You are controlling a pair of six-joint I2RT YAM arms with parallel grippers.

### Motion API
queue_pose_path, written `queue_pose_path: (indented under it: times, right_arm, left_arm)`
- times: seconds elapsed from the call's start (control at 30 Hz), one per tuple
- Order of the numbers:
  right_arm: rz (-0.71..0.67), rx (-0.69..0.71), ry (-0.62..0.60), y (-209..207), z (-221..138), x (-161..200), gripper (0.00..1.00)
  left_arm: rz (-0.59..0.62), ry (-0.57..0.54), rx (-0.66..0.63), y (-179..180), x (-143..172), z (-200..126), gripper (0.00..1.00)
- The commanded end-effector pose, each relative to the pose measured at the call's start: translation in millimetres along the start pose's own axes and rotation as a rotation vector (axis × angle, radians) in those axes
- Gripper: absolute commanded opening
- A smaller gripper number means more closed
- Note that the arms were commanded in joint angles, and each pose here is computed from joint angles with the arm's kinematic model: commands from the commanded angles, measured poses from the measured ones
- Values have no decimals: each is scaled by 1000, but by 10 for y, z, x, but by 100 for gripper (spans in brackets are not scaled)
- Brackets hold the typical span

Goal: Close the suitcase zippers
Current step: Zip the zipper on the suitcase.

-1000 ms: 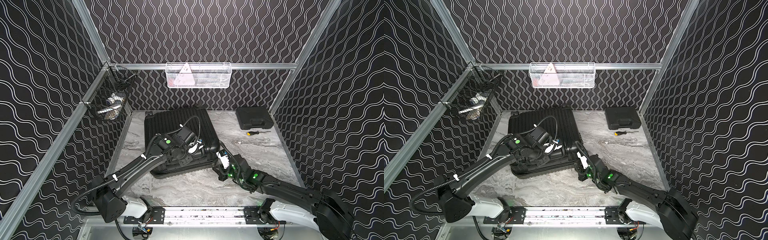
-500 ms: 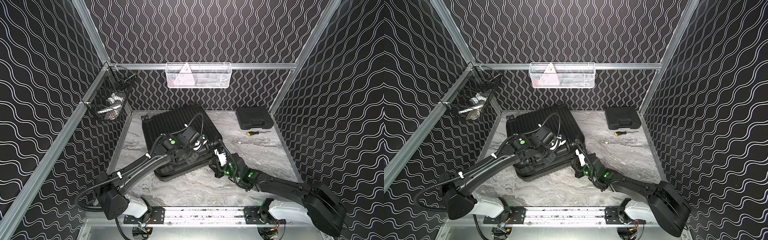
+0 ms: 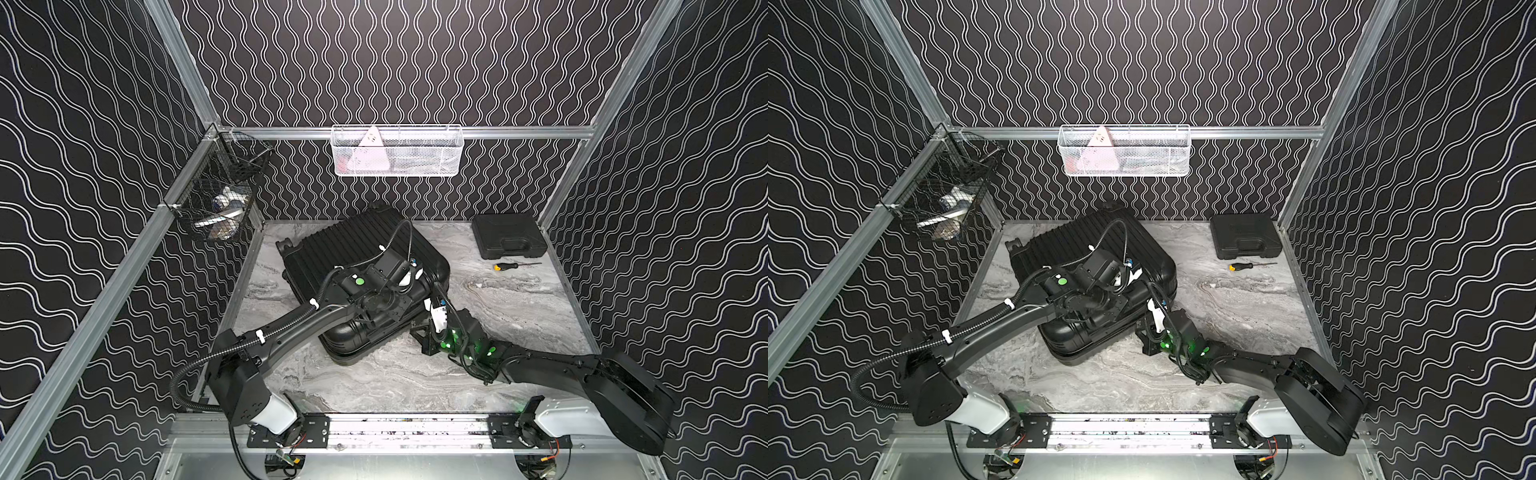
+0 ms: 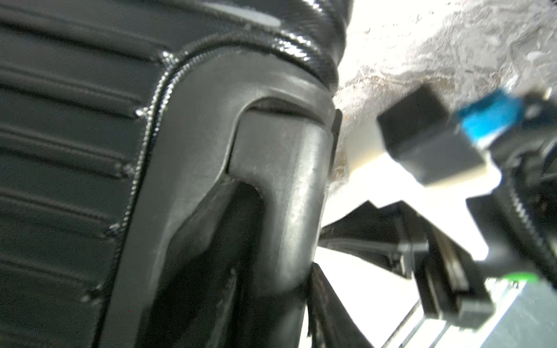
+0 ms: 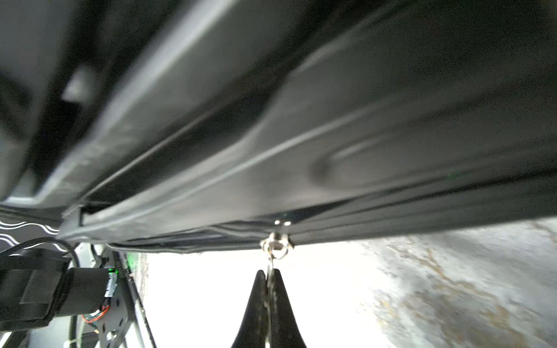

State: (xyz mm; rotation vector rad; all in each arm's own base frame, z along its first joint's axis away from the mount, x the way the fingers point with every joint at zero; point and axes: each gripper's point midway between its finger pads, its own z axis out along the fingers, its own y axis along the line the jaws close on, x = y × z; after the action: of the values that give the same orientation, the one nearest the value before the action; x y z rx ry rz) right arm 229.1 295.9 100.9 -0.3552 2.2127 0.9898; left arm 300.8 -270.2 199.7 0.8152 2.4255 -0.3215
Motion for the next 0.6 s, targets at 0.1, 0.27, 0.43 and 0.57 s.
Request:
queue_pose_path:
  times: [0.1, 0.27, 0.43, 0.57]
  right_arm:
    - [-15, -52, 38, 127, -29, 72, 0]
    - [-39, -9, 39, 52, -94, 79, 0]
    - [-42, -7, 46, 52, -85, 90, 0]
    - [-40, -12, 55, 60, -60, 97, 0]
  left_arm:
    - [17, -129, -57, 82, -395, -41, 19]
    - [160, 45, -71, 115, -77, -50, 34]
    - [278, 167, -6, 40, 150, -15, 49]
    - [318, 228, 16, 23, 241, 28, 52]
